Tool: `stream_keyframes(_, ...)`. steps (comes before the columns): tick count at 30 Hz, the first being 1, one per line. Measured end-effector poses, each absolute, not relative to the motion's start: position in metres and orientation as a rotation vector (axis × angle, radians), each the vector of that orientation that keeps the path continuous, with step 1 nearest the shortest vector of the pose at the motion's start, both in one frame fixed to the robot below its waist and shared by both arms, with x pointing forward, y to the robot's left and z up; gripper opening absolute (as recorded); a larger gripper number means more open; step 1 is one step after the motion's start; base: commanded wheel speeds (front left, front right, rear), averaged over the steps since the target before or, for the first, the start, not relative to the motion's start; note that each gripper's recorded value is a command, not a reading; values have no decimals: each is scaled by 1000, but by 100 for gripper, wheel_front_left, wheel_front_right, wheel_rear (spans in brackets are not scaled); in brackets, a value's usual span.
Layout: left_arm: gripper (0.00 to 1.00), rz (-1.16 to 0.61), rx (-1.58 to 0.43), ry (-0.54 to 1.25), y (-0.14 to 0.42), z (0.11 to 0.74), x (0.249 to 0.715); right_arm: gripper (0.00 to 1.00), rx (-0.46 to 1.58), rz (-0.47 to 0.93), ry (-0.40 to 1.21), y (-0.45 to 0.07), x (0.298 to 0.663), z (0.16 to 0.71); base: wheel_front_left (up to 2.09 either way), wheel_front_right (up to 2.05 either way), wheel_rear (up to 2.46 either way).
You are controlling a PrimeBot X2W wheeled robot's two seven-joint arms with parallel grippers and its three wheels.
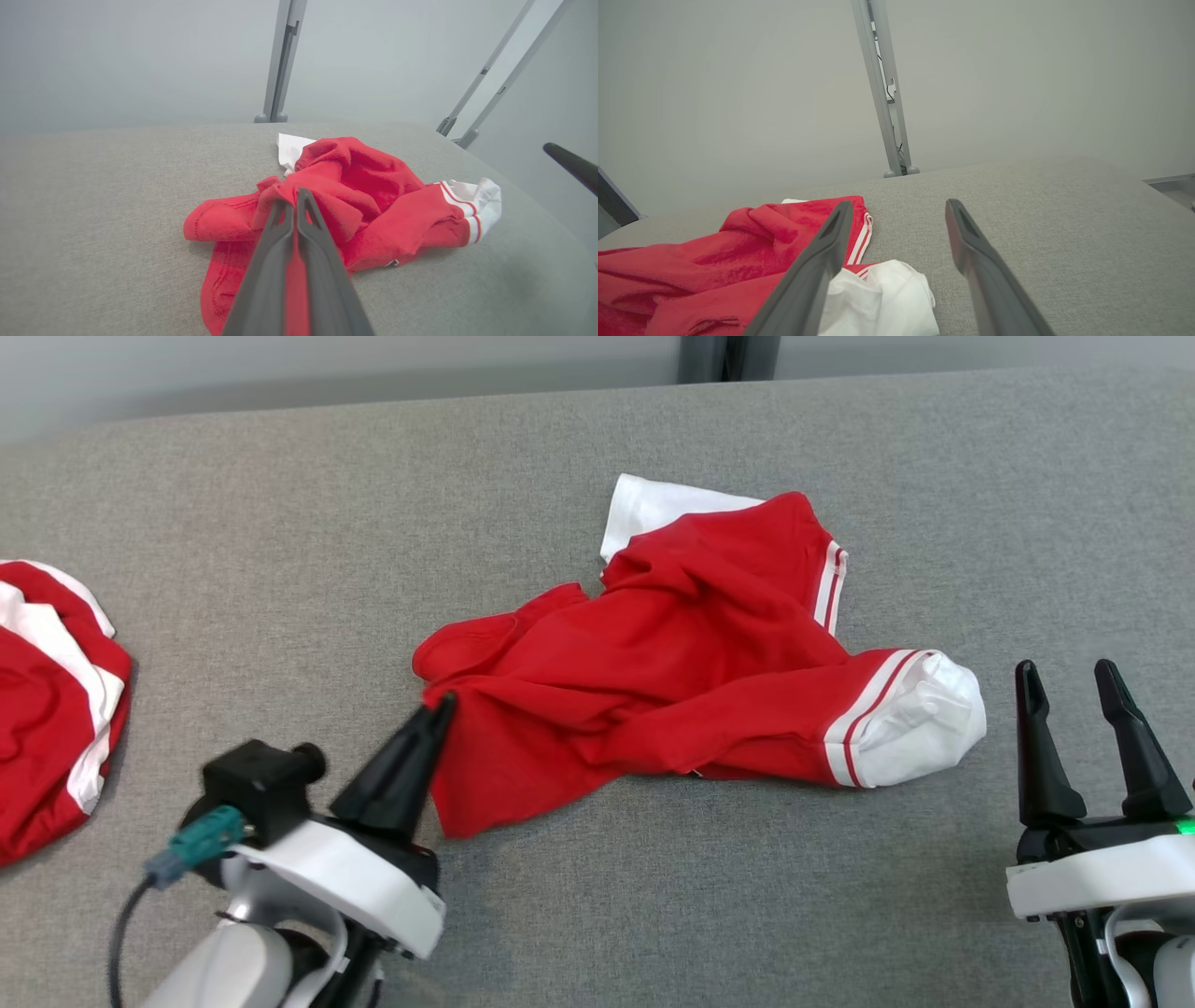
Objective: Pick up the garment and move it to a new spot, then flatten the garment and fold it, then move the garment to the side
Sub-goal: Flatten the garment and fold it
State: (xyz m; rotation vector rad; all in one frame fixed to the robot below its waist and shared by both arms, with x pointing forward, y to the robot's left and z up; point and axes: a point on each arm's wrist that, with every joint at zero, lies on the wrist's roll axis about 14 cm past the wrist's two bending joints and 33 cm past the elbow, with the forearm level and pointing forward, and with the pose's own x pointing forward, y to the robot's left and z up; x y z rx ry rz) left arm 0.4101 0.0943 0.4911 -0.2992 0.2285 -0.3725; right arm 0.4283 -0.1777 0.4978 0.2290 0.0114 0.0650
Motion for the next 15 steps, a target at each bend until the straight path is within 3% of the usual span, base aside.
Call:
stream_keyframes(7,0,-246,-298,249,132,477,431,100,239,65,28,-177,433,490,0,0,0)
stream_keyframes(15,0,-199,-337,357,137,424,457,100,236,37,50,-186,435,480,0,0,0)
